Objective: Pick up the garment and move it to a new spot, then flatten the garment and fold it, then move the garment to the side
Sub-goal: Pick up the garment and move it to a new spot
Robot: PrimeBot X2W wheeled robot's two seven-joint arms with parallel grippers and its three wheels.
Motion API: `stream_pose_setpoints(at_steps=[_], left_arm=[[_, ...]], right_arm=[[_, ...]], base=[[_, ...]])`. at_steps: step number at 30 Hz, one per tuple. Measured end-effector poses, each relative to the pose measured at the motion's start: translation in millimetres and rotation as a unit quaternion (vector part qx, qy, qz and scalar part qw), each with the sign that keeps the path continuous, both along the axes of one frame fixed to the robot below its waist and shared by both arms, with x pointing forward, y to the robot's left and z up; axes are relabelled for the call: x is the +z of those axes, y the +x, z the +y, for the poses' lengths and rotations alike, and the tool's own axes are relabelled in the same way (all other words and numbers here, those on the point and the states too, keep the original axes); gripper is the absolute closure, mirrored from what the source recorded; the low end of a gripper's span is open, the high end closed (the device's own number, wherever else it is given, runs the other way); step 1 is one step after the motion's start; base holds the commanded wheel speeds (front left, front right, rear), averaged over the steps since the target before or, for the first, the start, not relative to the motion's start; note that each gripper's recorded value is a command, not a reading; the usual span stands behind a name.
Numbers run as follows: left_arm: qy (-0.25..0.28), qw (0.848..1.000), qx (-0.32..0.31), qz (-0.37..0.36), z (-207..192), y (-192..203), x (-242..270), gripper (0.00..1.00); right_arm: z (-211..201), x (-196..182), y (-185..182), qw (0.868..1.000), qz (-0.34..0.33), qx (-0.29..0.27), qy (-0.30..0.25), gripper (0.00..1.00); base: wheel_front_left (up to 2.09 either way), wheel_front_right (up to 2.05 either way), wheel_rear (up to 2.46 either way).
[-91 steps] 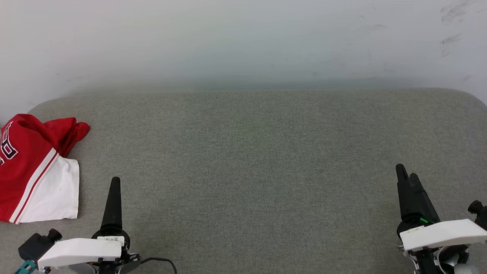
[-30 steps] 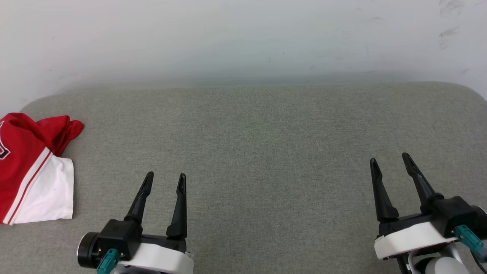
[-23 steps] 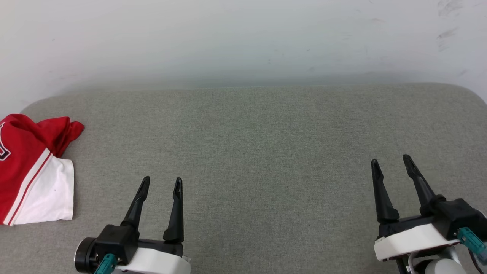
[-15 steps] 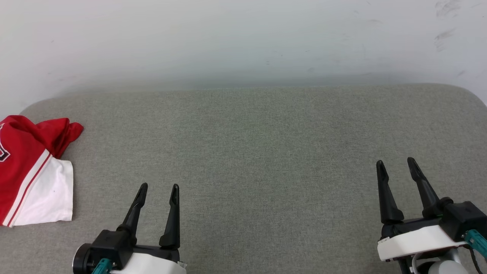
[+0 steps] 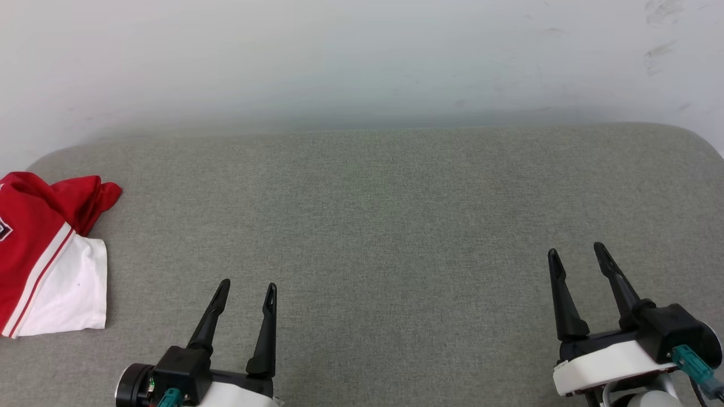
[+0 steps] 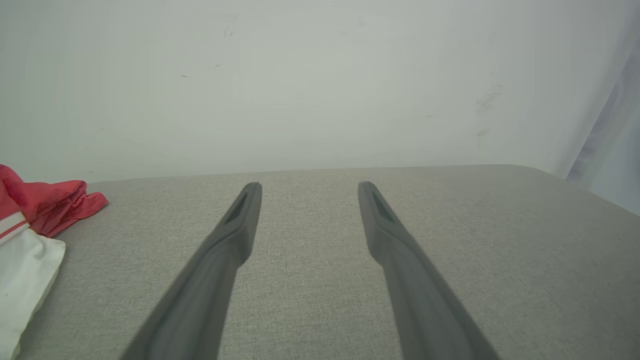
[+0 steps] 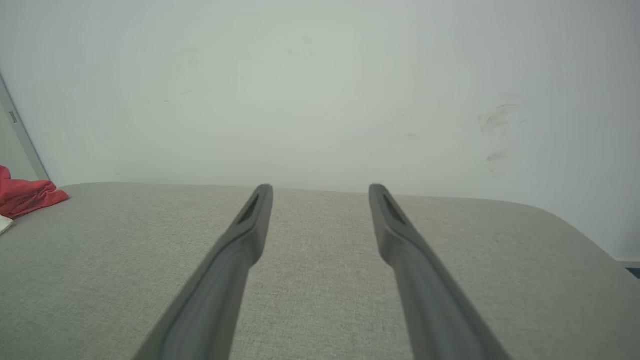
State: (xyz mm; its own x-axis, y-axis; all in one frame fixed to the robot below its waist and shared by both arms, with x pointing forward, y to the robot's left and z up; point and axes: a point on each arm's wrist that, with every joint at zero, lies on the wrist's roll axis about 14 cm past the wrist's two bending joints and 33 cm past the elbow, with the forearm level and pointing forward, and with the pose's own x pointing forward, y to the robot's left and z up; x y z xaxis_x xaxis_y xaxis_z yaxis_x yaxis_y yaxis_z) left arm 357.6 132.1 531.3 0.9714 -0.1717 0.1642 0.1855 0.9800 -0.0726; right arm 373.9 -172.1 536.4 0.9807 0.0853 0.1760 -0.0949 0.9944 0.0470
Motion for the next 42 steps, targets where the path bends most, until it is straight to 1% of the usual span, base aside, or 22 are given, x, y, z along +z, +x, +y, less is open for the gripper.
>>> stream_pose_setpoints(at_steps=[14,22,33,42], left_arm=[[-0.011,1.0,0.01,0.007,5,0,-4,0.0],[-0.008,0.999,0.034,0.01,20,-7,-6,0.0],[-0.002,0.996,0.093,0.01,57,-25,-6,0.0],[-0.001,0.989,0.148,0.013,88,-49,-7,0.0]], right_arm=[[5,1,3,1.0,-0.001,0.008,-0.008,0.0],[22,1,7,0.999,-0.002,0.033,-0.007,0.0],[65,-4,17,0.995,0.005,0.096,-0.002,0.0],[108,-5,25,0.988,0.007,0.156,0.003,0.0]], base=[[0.0,0.0,0.0],[0.0,0.0,0.0],[0.0,0.0,0.0],[0.0,0.0,0.0]])
